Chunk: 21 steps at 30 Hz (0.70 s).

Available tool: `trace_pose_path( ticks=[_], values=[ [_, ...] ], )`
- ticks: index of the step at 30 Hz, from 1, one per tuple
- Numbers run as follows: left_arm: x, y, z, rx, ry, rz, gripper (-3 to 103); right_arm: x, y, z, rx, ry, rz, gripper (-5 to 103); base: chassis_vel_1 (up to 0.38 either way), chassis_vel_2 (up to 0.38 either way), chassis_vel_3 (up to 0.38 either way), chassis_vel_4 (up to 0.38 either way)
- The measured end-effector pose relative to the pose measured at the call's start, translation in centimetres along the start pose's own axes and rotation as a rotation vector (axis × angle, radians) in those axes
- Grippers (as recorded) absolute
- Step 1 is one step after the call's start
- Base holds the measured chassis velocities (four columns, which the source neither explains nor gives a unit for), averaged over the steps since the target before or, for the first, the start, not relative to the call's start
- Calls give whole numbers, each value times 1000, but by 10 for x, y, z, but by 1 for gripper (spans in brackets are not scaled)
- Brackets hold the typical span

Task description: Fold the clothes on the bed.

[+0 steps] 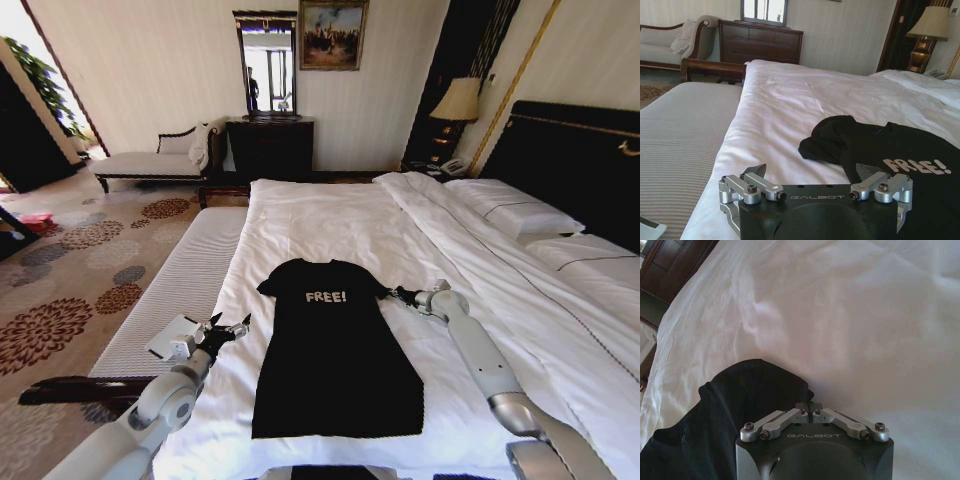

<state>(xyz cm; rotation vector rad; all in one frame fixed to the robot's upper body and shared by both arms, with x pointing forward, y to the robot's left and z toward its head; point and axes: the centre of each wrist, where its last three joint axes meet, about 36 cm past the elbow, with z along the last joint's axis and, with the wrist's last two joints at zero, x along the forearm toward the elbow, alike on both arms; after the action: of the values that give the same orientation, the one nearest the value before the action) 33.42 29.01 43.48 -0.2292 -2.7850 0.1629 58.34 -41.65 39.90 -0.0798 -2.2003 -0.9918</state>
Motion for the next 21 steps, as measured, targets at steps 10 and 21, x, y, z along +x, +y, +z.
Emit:
trace_pose_path(
  ticks=[10, 21],
  values=[
    [1, -1, 0, 5, -4, -5, 100, 2, 1, -3, 106, -42, 11, 0, 0, 0, 0, 0],
    [-3, -1, -6, 10, -21, -3, 100, 10, 17, -3, 308, -128, -8, 0, 0, 0, 0, 0]
  ],
)
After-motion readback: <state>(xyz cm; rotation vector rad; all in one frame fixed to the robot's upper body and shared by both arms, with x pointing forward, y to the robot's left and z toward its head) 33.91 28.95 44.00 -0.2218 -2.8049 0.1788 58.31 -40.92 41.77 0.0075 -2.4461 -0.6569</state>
